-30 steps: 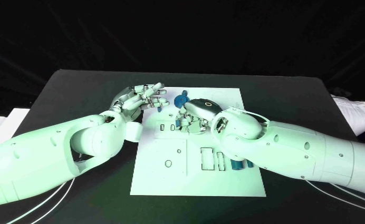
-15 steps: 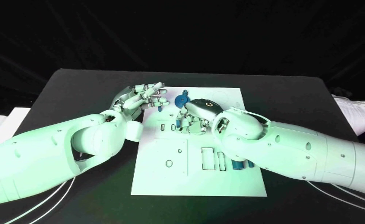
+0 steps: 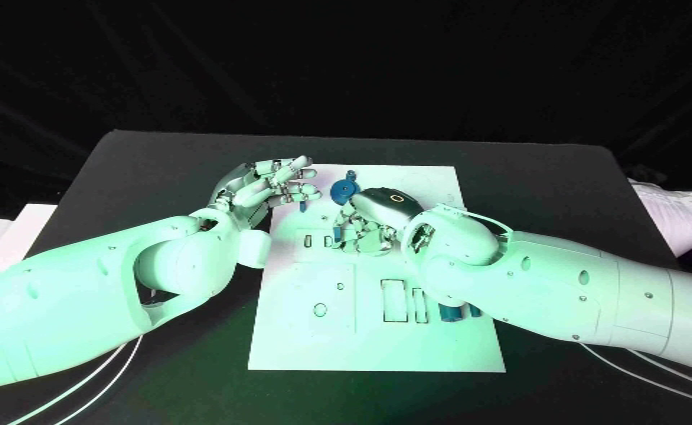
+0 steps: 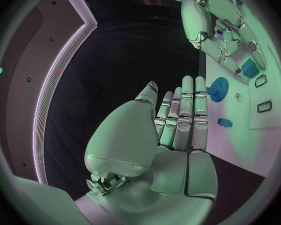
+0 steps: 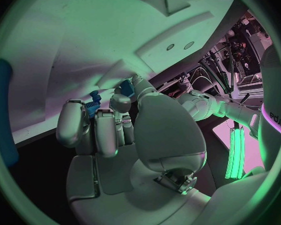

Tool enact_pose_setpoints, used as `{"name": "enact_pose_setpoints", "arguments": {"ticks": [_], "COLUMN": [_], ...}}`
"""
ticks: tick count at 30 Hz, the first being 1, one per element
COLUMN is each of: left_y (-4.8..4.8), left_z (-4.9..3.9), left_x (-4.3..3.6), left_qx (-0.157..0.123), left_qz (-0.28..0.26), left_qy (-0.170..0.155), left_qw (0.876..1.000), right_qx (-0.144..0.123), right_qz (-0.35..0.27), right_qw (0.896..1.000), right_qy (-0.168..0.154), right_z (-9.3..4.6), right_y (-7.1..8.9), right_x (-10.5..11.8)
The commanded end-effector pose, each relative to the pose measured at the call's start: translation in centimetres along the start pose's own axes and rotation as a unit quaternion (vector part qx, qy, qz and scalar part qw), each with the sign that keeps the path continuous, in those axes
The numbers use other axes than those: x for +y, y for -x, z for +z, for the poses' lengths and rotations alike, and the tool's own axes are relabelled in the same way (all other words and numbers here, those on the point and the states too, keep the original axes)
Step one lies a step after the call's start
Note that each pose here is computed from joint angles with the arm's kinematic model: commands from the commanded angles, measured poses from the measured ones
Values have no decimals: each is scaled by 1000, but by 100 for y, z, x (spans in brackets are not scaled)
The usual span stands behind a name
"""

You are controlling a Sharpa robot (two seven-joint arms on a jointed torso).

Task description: Assemble the parts on the task board

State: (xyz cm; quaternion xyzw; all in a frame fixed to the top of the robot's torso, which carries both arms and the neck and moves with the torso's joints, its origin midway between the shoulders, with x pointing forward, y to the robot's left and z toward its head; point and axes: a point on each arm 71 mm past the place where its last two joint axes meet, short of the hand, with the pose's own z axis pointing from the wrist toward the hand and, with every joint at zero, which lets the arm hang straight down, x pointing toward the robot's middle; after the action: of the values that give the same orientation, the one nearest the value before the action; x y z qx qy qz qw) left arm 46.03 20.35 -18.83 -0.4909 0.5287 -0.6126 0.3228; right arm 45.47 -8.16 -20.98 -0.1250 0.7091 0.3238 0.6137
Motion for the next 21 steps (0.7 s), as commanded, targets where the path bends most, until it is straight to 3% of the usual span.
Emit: {"name": "enact_pose_setpoints", "arguments": {"ticks": [1,10,21], "left_y": [-17,-17,-4], "left_z": [4,8,12], "left_x": [-6,-2,2], "left_qx": [5,6,5], "left_qz": [1,0,1], "left_qy": [-3,-2,0], "left_qw": [1000,1000,1000], "right_qx": [-8,-60,-63], "right_qz": [7,31,52], "right_qw": [1000,998,997], "right_qy": [-8,-1,11], "right_z": [-20,-32,-89], "right_y": [-36,32,57], "right_x": [-30,5,22]}}
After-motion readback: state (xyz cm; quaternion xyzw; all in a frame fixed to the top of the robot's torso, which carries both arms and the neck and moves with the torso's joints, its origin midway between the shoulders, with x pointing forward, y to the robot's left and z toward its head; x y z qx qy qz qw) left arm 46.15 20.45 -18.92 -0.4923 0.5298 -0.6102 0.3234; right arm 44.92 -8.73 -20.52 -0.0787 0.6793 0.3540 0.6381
